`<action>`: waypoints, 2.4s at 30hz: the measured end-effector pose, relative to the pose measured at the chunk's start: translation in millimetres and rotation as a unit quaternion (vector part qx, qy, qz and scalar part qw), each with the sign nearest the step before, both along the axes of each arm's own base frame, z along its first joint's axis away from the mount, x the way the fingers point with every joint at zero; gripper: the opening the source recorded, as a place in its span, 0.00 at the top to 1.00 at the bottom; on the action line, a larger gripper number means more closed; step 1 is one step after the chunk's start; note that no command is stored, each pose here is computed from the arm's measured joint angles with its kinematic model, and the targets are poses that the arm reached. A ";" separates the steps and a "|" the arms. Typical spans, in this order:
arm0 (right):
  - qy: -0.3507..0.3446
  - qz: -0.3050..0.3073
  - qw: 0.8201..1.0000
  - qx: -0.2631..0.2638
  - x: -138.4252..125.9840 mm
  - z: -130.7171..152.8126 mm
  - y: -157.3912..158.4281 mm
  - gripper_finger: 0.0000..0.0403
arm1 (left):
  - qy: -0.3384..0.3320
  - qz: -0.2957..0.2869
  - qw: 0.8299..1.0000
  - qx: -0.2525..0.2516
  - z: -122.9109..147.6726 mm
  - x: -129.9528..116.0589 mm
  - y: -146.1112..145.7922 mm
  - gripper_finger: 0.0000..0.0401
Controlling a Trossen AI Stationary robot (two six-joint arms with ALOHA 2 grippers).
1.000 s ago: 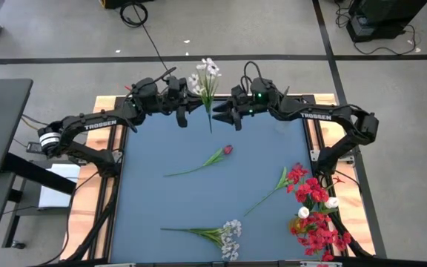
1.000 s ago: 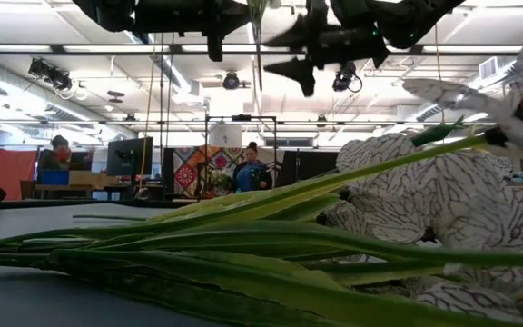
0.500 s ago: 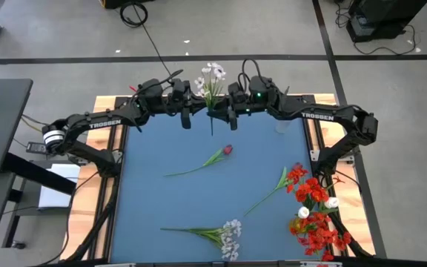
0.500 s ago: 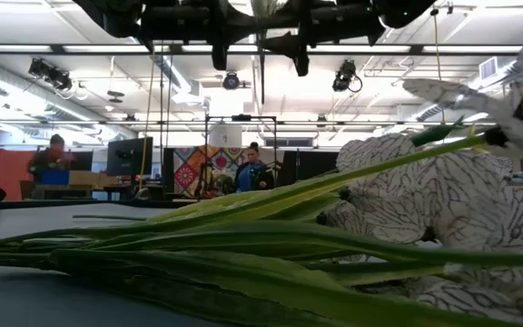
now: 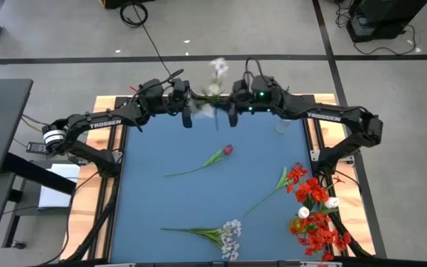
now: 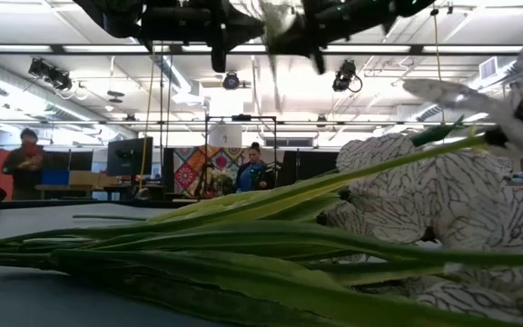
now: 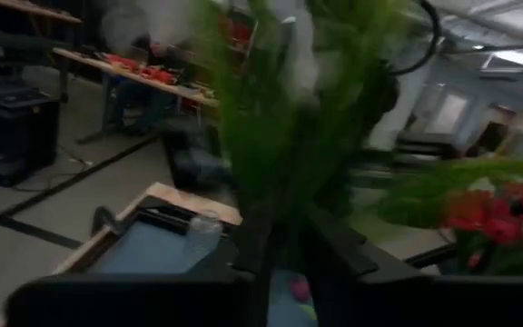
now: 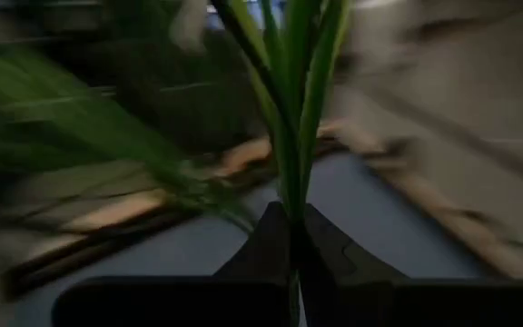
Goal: Sort flowers into vase by color
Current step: Put the top white flowers into the transparent vase, then put the white flowers into the transparent vase
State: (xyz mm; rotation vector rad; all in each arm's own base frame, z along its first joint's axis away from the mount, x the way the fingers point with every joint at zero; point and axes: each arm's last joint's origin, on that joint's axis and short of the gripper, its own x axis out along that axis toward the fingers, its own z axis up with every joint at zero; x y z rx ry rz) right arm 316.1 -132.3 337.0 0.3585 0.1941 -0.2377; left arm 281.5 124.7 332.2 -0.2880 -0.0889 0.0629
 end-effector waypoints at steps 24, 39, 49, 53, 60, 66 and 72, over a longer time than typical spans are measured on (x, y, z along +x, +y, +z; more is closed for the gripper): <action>0.105 -0.455 0.872 -0.145 -155.6 -30.5 36.8 0.97 | -0.008 0.052 0.998 -0.041 0.5 -0.9 3.5 0.72; 0.129 -0.478 0.862 -0.106 -190.8 -39.9 49.0 0.97 | -0.009 0.078 0.996 -0.038 0.6 -4.7 11.8 0.72; 0.141 -0.452 0.877 -0.074 -190.2 -60.2 45.6 0.79 | 0.006 0.084 0.995 -0.060 -3.1 -4.4 12.0 0.72; 0.143 -0.453 0.880 -0.027 -196.7 -65.0 44.9 0.62 | 0.078 0.060 0.991 -0.089 -17.8 -2.7 6.8 0.72; 0.172 -0.411 0.886 0.127 -206.8 -81.6 46.9 0.47 | 0.216 0.049 0.966 -0.129 -45.4 -5.6 -4.2 0.72; 0.210 -0.425 0.856 0.208 -221.9 -79.9 56.9 0.46 | 0.262 0.042 0.956 -0.126 -53.7 -7.9 -8.9 0.72; 0.212 -0.462 0.838 0.197 -234.6 -52.0 61.1 0.45 | 0.265 0.051 0.955 -0.119 -54.1 -8.8 -7.1 0.72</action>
